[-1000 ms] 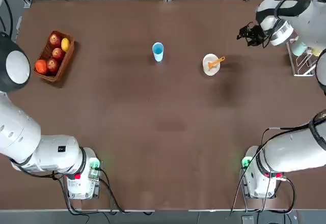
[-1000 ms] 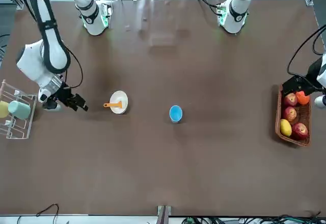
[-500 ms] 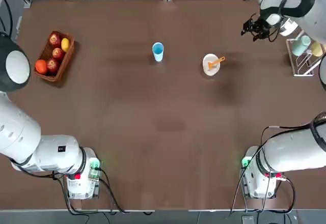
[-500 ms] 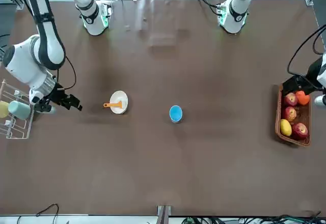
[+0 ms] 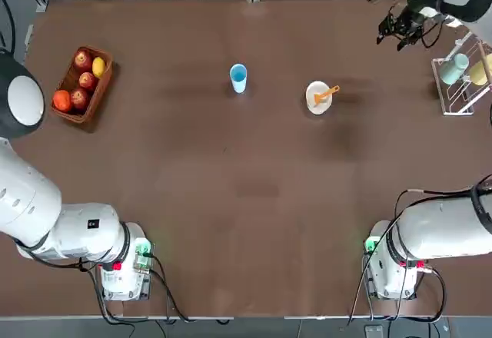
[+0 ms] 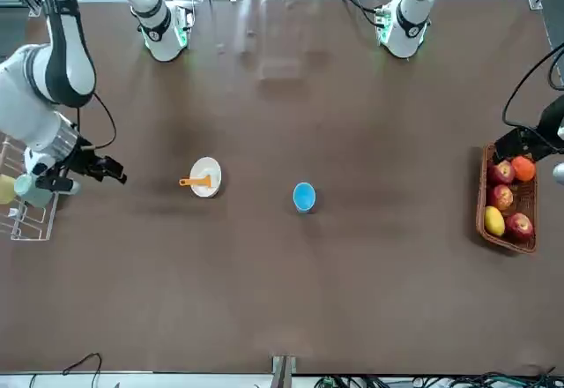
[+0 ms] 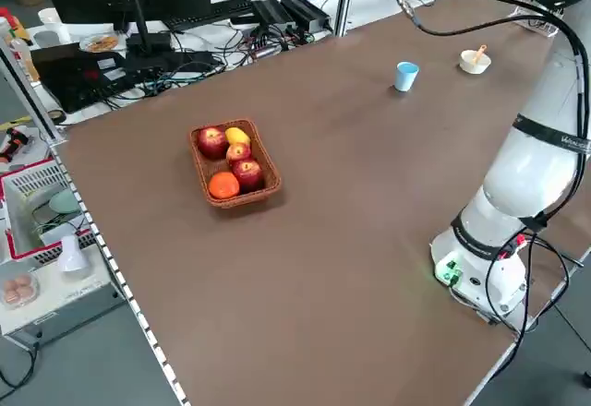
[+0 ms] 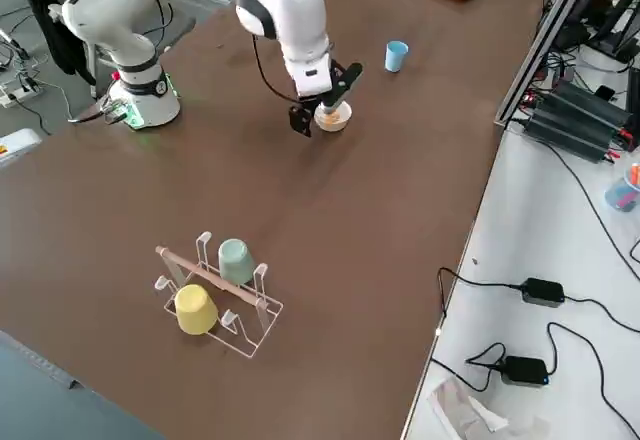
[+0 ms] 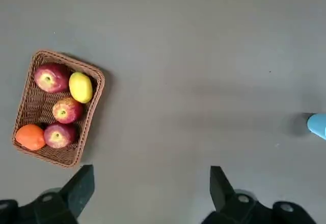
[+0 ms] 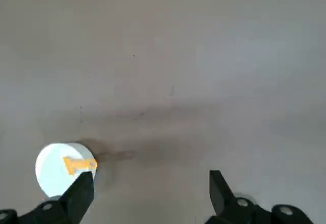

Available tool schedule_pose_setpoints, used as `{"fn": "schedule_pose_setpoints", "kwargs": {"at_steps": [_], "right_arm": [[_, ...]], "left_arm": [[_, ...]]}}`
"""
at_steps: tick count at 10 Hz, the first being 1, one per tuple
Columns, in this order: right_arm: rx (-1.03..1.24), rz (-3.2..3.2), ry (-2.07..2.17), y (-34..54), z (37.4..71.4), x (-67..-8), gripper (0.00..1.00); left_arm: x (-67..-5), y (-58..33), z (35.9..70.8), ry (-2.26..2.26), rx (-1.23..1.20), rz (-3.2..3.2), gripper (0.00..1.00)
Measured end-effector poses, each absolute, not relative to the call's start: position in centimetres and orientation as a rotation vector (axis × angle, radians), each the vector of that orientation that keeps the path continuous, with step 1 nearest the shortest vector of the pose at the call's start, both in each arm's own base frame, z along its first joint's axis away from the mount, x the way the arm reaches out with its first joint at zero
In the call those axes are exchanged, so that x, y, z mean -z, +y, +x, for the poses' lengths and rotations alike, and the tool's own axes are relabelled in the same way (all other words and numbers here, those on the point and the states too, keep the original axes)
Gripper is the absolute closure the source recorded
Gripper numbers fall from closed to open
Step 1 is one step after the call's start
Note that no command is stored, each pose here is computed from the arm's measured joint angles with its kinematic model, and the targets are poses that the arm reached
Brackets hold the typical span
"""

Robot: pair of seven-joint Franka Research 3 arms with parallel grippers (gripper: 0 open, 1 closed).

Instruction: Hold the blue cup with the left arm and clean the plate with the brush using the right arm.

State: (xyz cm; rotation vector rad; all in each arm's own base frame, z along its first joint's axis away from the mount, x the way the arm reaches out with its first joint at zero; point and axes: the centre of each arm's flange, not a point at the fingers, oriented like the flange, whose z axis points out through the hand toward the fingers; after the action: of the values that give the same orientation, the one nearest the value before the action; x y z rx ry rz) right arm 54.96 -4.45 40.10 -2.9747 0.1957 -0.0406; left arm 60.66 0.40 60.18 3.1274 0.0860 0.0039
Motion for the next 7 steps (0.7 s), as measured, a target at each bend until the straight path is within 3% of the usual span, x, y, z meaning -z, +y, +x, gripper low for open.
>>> {"fn": "schedule_pose_setpoints", "kwargs": {"at_steps": [7], "right_arm": [[0.058,-3.059,0.208,-4.8,54.6,-51.3,0.00]], "left_arm": [[-60.2,-0.7,60.6,0.055,-0.002,3.126,0.00]]}}
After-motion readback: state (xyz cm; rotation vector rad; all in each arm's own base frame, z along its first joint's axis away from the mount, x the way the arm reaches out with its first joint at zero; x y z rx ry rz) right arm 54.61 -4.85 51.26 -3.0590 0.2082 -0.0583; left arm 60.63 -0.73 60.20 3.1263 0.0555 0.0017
